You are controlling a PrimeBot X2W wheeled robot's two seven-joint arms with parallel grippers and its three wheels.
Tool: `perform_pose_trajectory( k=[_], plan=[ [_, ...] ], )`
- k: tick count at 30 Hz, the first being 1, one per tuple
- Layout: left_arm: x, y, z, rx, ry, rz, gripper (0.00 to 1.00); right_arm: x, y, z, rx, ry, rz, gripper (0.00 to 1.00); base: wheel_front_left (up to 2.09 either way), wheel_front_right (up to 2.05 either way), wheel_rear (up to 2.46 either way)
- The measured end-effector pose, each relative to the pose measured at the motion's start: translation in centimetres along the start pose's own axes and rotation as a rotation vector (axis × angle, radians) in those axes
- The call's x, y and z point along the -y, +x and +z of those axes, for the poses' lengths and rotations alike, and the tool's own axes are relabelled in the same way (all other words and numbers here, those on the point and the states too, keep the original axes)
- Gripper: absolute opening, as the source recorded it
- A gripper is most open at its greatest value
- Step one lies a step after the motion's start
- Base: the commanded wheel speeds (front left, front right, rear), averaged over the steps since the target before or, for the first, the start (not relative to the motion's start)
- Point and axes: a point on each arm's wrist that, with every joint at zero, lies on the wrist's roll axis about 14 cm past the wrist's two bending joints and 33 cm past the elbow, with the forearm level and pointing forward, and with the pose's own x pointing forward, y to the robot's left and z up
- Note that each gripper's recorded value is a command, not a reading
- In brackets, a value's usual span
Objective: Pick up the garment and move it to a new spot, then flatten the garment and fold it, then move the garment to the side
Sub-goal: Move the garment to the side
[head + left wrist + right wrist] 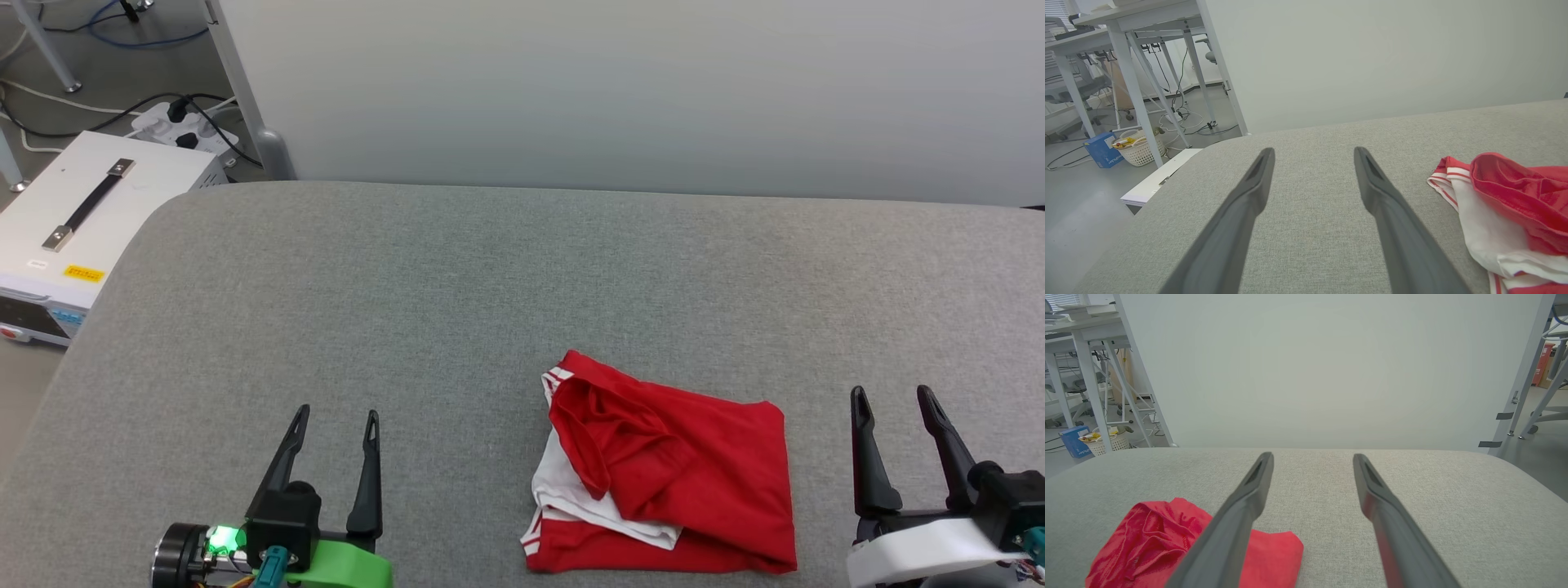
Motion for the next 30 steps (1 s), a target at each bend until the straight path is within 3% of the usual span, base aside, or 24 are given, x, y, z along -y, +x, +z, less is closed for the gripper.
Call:
perform_pose_trajectory(
  k=[8,12,16,19,24,30],
  plan=[
    [0.2,0.2,-0.5,-0.015,-0.002,-0.009,1.0,2.8,4.0,5.4,0.15,-0.095,0.02,1.0,0.0,0.0,0.0],
    [0.2,0.3,-0.8,-0.026,-0.002,-0.009,1.0,3.3,6.4,7.0,0.116,-0.088,0.075,1.0,0.0,0.0,0.0],
    [0.2,0.5,-1.2,-0.039,-0.002,-0.009,1.0,3.2,8.0,5.8,-0.055,-0.045,0.142,1.0,0.0,0.0,0.0],
    [0.1,0.5,-1.6,-0.05,-0.002,-0.006,1.0,3.2,8.1,3.0,-0.26,0.006,0.18,1.0,0.0,0.0,0.0],
    [-0.1,0.5,-2.0,-0.063,-0.001,0.0,1.0,2.3,6.1,-1.7,-0.584,0.085,0.252,1.0,0.0,0.0,0.0],
    [-0.1,1.0,-2.2,-0.067,-0.002,0.003,1.0,0.8,2.6,-6.5,-0.862,0.195,0.312,1.0,0.0,0.0,0.0]
  ],
)
